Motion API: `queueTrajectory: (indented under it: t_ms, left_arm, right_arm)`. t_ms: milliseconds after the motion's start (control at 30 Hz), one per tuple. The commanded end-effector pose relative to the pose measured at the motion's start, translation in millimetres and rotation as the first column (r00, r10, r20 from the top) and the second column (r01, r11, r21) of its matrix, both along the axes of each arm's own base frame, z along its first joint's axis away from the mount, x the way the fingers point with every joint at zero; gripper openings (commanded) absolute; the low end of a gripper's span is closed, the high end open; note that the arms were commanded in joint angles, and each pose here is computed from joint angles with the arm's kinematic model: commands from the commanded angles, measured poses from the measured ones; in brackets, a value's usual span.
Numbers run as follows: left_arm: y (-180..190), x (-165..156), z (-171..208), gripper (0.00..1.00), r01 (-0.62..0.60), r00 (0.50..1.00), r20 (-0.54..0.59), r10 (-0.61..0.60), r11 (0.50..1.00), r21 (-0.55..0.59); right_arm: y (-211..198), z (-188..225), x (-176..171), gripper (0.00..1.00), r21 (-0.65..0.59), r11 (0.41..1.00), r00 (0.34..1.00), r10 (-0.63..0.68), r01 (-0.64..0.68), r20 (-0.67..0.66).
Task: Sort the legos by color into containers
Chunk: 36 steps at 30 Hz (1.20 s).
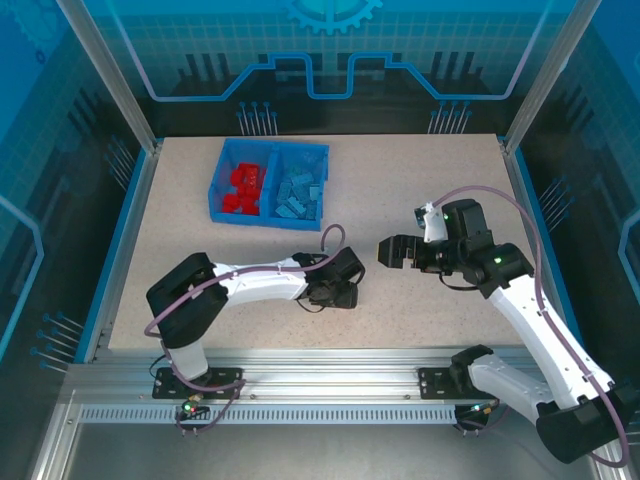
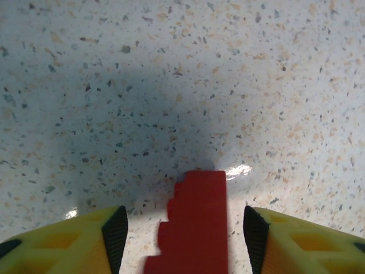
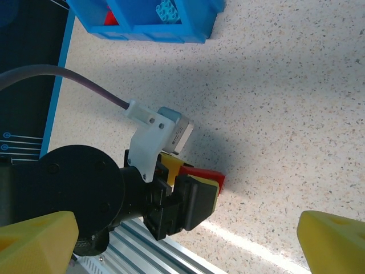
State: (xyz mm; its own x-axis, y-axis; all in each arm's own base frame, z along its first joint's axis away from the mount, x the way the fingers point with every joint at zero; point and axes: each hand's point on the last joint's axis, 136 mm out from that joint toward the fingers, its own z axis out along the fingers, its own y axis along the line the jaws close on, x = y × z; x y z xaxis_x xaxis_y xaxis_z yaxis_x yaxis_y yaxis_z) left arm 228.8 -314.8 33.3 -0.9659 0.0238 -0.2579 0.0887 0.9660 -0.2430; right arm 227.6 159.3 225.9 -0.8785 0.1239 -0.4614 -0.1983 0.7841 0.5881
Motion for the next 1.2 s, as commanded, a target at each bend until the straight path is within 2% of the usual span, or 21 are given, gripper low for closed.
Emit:
queueTrajectory:
  t_ms: [0, 400, 633, 767, 900, 1067, 1167]
  left_arm:
    - [-8.7, 0.5, 1.6, 0.54, 0.014, 1.000, 0.002, -0.014, 1.000, -0.016]
    - [-7.1, 2.4, 6.9, 0.28, 0.033, 0.999, 0.031, -0.032, 0.999, -0.020]
    - [8.0, 21.5, 54.7, 0.16, 0.030, 0.987, 0.159, -0.028, 0.999, -0.011]
    - [35.5, 60.6, 99.1, 0.13, -0.020, 0.957, 0.289, 0.025, 1.000, -0.020]
    - [71.7, 115.0, 144.6, 0.13, -0.092, 0.909, 0.406, 0.095, 0.995, -0.026]
    - [142.2, 184.2, 185.3, 0.13, -0.250, 0.823, 0.522, 0.223, 0.968, -0.018]
    - [188.3, 220.6, 193.1, 0.13, -0.356, 0.775, 0.550, 0.312, 0.934, -0.028]
  right_arm:
    - [-5.6, -4.1, -2.2, 1.00, -0.007, 1.000, 1.000, -0.012, 0.012, -0.011]
    - [-4.9, -4.9, -1.2, 1.00, -0.002, 1.000, 1.000, -0.014, 0.014, -0.018]
    - [1.2, -3.4, -5.0, 1.00, 0.027, 0.999, 1.000, 0.022, -0.021, -0.022]
    - [17.3, 1.5, -9.5, 1.00, 0.109, 0.989, 0.995, 0.100, -0.097, -0.019]
    - [21.6, 7.5, -6.7, 1.00, 0.137, 0.985, 0.995, 0.102, -0.101, -0.001]
    - [14.0, 9.4, -7.5, 1.00, 0.111, 0.992, 0.998, 0.065, -0.067, 0.019]
    - [8.8, 7.2, -10.2, 1.00, 0.092, 0.995, 0.999, 0.046, -0.047, 0.022]
